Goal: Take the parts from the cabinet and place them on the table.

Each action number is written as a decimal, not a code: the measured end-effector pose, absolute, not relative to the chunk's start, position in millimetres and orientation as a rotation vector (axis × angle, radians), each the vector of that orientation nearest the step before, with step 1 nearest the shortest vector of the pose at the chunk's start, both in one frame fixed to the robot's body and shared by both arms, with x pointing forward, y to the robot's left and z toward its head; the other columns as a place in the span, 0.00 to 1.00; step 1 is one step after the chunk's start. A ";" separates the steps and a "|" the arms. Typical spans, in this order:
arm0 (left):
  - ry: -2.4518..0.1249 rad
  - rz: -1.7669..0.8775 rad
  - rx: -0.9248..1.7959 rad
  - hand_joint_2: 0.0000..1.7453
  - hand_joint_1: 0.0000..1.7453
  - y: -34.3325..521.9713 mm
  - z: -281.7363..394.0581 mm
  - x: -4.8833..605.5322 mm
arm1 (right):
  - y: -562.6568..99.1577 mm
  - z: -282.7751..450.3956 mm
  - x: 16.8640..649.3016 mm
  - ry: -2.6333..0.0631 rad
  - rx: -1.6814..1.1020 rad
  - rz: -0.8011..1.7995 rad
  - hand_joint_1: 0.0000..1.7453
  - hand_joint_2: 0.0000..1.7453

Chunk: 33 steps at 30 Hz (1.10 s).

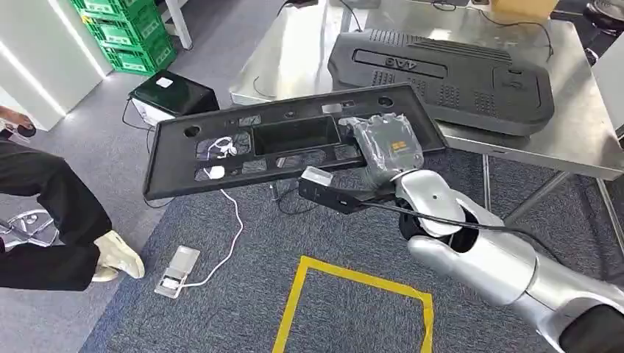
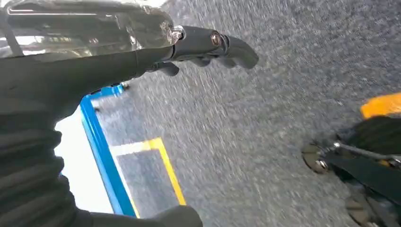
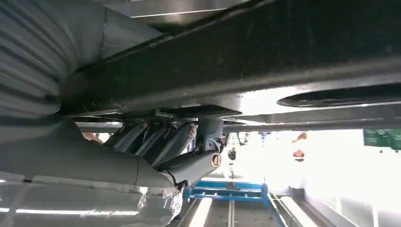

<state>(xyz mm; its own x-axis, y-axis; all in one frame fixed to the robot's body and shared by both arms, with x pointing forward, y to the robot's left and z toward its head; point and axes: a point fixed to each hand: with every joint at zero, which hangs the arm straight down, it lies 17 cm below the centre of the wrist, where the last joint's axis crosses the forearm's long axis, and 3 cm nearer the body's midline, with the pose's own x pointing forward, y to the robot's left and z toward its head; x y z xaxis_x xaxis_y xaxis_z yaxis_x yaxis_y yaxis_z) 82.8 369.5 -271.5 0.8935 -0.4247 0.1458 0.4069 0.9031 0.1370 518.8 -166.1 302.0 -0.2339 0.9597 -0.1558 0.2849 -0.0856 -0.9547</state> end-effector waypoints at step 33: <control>-0.198 -0.442 0.078 1.00 0.00 354.1 -270.5 95.6 | -177.9 299.5 518.5 -1.533 -1.396 1.315 1.00 1.00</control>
